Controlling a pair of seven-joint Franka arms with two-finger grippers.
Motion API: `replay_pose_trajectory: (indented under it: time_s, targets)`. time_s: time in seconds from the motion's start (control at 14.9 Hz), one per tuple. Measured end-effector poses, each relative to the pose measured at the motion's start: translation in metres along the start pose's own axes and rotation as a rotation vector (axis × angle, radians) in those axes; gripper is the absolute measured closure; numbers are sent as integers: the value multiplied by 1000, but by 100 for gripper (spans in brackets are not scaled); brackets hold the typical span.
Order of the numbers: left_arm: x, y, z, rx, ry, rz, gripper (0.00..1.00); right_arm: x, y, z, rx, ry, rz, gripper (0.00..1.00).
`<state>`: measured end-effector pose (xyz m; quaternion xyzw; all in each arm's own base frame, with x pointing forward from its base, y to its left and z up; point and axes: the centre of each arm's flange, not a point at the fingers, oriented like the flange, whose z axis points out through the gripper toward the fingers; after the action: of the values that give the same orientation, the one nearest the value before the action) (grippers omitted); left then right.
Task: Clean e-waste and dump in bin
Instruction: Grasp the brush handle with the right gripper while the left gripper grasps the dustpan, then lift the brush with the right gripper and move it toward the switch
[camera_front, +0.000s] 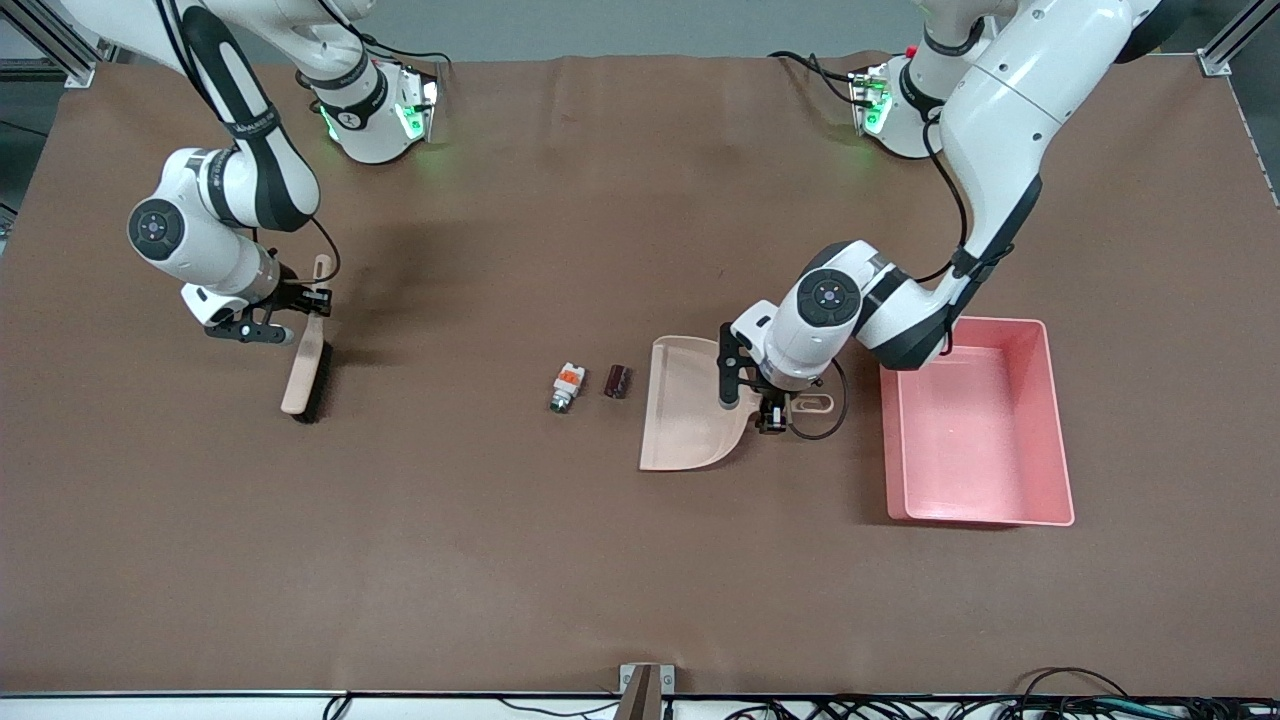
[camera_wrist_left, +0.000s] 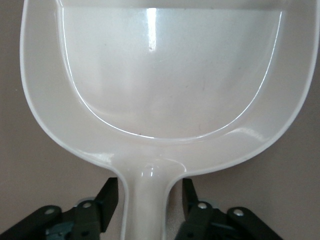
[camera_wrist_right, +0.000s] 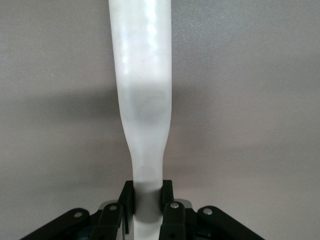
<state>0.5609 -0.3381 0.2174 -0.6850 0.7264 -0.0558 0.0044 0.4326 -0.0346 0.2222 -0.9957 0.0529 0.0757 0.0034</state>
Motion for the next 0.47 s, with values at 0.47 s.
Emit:
replay_pose_trajectory:
  time_s: [0.47]
  targets:
    - [0, 0, 0, 2, 2, 1, 63, 17, -20, -40, -2, -27, -21, 74]
